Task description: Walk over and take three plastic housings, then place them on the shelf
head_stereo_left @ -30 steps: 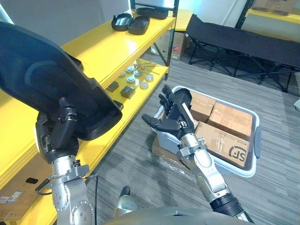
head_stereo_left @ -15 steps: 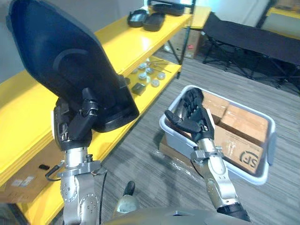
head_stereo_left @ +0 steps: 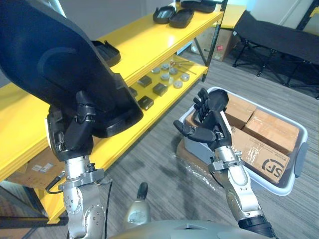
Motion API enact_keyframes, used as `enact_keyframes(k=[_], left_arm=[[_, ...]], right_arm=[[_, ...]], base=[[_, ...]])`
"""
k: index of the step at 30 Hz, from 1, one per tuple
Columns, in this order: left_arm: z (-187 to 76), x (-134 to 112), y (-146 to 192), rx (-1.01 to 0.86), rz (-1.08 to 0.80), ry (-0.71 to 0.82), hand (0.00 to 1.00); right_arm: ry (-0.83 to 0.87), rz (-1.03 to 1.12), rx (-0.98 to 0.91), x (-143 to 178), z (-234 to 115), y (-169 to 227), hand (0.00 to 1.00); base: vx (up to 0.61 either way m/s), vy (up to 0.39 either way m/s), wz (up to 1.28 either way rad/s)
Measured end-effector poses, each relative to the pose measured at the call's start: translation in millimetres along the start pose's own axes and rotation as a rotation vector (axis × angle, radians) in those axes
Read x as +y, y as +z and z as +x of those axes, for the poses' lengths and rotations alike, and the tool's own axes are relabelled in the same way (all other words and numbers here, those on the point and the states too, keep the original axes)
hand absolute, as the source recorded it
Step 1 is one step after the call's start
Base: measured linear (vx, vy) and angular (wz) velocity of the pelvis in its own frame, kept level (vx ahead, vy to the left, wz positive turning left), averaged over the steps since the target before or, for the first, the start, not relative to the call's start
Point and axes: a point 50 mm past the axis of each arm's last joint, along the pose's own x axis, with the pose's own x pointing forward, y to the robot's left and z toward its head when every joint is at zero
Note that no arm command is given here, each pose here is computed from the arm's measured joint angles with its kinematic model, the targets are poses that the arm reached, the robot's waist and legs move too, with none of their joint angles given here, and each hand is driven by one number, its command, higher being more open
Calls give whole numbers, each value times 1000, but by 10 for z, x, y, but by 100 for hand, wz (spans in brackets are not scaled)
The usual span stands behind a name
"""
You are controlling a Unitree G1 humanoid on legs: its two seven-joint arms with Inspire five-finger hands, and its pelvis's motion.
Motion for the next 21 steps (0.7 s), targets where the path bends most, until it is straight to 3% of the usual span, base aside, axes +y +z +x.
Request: enact_keyframes(k=[4,10,16,21], left_arm=[[-71,80,10,2,12,83,0],[-15,153,147,-49,105,43,0],[34,301,277,-98,168,135,0],[278,207,167,-118,128,47,0]], right_arm=[[19,39,-48,99,119,56,100],[-30,70,-66,143,72,61,100],[76,61,-134,284,221,156,100],[11,29,-245,62,317,421,100]], base=[[32,80,-2],[111,210,24],[241,104,22],[247,-91,149]])
